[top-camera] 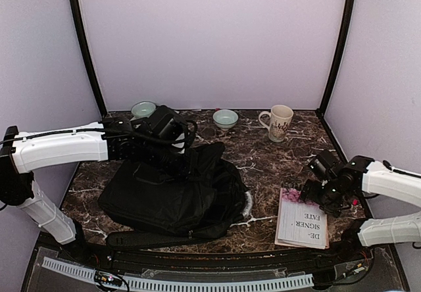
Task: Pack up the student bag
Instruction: Adjust the book at the center of the board.
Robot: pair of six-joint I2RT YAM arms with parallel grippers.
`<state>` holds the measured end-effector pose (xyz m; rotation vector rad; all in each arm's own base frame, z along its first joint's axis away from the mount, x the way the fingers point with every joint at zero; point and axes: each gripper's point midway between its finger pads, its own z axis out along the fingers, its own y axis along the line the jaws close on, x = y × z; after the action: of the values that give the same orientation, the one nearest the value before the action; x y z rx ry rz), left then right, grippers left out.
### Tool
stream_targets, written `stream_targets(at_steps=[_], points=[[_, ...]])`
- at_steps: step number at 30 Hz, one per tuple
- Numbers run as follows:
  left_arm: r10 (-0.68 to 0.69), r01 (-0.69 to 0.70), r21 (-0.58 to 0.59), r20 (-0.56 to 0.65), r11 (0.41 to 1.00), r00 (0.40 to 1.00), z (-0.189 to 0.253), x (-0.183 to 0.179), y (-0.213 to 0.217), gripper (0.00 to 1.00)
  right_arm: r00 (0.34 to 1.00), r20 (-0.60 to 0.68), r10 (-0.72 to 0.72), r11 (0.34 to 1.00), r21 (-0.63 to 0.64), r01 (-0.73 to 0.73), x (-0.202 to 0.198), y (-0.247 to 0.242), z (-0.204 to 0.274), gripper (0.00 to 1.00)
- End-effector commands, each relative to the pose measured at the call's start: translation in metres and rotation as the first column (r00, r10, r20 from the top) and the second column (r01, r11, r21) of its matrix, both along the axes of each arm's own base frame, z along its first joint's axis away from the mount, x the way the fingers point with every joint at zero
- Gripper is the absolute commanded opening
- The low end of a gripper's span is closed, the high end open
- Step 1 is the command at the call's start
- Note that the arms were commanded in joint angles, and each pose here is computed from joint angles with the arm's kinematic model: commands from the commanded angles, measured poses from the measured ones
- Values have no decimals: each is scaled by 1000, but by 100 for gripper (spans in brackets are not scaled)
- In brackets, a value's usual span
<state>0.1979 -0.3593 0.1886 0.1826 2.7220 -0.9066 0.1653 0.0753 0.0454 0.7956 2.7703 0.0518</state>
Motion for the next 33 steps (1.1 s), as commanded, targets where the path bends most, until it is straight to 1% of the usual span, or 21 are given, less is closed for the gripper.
stream_targets(at_steps=[1,5,8,10,12,14,17,18,20,22,24,25,27,30,33], points=[[-6,7,-15,23,1000,1000,6,0,-1,0,999,11,37,962,270,-39,-3,43,-32,100],[-4,5,-9,24,1000,1000,5,0,0,0,988,139,69,940,322,-111,17,56,-9,99],[-10,10,-9,22,1000,1000,3,1,-2,0,968,215,131,901,382,-206,31,78,6,97],[-14,15,-11,21,1000,1000,3,2,-5,0,951,246,188,885,377,-273,40,89,13,97],[-20,20,-9,24,1000,1000,4,3,-8,0,929,267,258,878,337,-341,54,97,17,97],[-26,26,-10,25,1000,999,5,4,-10,0,903,276,329,882,251,-398,71,99,18,97],[-35,36,-13,27,999,999,7,5,-15,0,864,253,434,866,148,-478,97,107,32,97],[-38,38,-14,27,999,999,8,6,-15,0,852,252,459,857,127,-499,103,111,41,97],[-36,36,-13,25,999,999,9,5,-15,0,840,265,474,847,122,-517,109,116,60,97],[-30,30,-10,23,1000,999,8,4,-11,0,849,265,457,854,137,-503,104,114,75,97],[-20,21,-16,23,1000,1000,10,2,-7,0,892,201,404,887,152,-436,88,100,75,97],[-16,16,-17,23,1000,1000,9,1,-4,0,923,157,351,912,164,-375,75,89,74,97],[-7,7,-18,27,1000,1000,8,-1,1,0,954,94,284,933,200,-298,49,78,68,97],[-4,4,-18,23,1000,1000,4,-4,5,0,981,68,183,947,256,-194,19,62,61,98],[-19,20,-19,20,1000,1000,2,-4,2,0,993,63,103,950,289,-117,-1,49,57,98]])
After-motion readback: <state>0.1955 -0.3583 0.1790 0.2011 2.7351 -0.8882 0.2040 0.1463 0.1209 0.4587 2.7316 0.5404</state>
